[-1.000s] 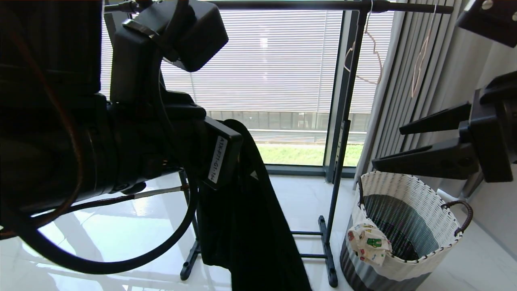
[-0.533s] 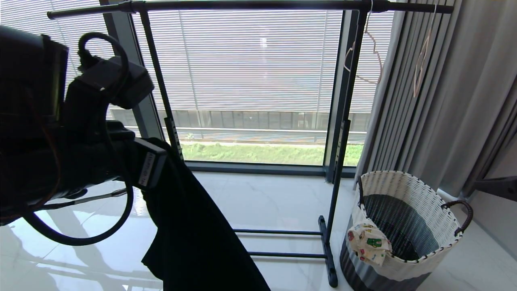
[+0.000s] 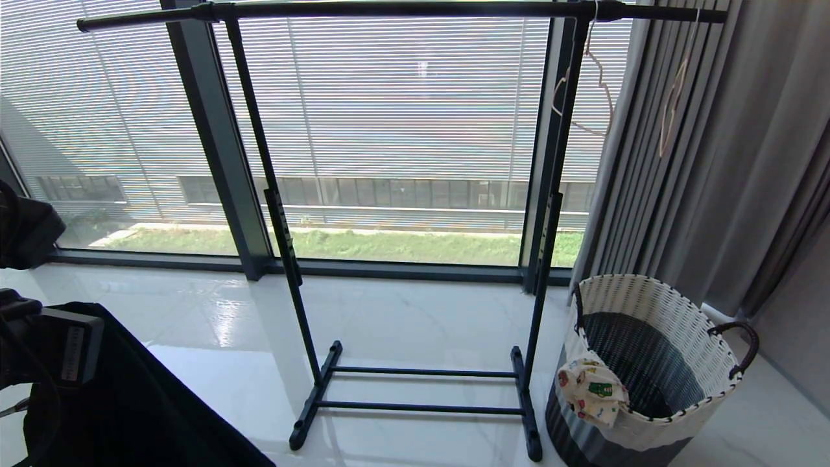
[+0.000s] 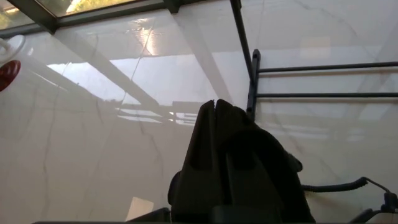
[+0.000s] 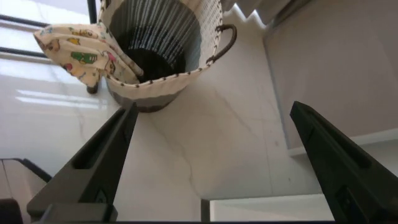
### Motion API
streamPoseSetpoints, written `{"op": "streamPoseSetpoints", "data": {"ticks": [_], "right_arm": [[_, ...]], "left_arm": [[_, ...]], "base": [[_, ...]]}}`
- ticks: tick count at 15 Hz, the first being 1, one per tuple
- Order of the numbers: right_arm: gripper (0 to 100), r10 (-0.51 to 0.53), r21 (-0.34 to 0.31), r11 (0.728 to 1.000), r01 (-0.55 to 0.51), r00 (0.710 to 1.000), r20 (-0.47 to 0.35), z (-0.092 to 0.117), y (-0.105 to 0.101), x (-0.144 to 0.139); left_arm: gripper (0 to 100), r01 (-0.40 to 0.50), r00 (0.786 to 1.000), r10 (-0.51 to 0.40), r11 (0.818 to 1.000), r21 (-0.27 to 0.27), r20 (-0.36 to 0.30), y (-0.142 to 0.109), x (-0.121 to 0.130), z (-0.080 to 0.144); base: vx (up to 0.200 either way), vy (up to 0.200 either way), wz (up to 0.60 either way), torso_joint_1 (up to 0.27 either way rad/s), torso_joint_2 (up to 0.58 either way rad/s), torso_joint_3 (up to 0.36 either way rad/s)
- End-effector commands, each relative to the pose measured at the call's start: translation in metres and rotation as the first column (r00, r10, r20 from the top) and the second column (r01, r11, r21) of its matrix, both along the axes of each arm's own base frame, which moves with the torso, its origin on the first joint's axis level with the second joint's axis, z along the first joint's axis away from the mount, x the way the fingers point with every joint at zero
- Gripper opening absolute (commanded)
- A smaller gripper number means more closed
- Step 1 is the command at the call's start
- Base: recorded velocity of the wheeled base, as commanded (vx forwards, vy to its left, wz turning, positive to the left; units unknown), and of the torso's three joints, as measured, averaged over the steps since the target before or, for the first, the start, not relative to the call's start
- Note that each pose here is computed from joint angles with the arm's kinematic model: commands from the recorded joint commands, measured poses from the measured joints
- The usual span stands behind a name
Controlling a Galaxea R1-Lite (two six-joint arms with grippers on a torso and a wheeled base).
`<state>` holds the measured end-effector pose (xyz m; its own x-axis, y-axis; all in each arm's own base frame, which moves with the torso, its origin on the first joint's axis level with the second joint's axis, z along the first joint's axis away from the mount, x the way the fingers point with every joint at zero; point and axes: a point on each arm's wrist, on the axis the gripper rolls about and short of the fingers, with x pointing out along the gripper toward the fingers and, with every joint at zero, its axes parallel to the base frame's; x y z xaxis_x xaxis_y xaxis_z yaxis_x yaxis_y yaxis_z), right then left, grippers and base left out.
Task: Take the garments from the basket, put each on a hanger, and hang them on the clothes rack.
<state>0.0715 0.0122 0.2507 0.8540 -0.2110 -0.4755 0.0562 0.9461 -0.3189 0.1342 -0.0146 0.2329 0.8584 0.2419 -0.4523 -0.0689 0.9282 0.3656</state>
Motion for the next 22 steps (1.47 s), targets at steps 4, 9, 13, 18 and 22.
{"op": "streamPoseSetpoints", "data": {"ticks": [4, 9, 13, 18, 22], "right_arm": [[100, -0.087, 0.008, 0.996, 0.086, 0.995, 0.056, -0.004, -0.003, 0.02], [100, -0.104, 0.019, 0.994, 0.103, 0.991, 0.087, -0.001, -0.004, 0.025], [100, -0.103, 0.027, 0.995, 0.101, 0.988, 0.114, 0.002, -0.003, 0.028], [100, -0.104, 0.035, 0.994, 0.1, 0.985, 0.137, 0.005, -0.001, 0.037], [100, -0.107, 0.04, 0.994, 0.102, 0.981, 0.159, 0.007, 0.0, 0.044]], "left_arm": [[0, -0.007, 0.999, 0.008, 1.0, -0.007, 0.048, 0.002, -0.006, 0.004], [0, -0.007, 0.998, 0.008, 1.0, -0.006, 0.061, 0.002, -0.007, 0.005], [0, -0.006, 0.998, 0.006, 1.0, -0.004, 0.066, 0.002, -0.007, 0.006], [0, -0.006, 0.997, 0.006, 1.0, -0.006, 0.077, 0.003, -0.011, 0.007], [0, -0.02, 0.997, 0.02, 1.0, -0.006, 0.078, 0.005, -0.012, 0.007]], "base": [[0.0, 0.0, 0.0, 0.036, -0.18, -0.132], [0.0, 0.0, 0.0, 0.136, -0.42, -0.292], [0.0, 0.0, 0.0, 0.182, -0.48, -0.287], [0.0, 0.0, 0.0, 0.201, -0.48, -0.28], [0.0, 0.0, 0.0, 0.218, -0.5, -0.286]]}}
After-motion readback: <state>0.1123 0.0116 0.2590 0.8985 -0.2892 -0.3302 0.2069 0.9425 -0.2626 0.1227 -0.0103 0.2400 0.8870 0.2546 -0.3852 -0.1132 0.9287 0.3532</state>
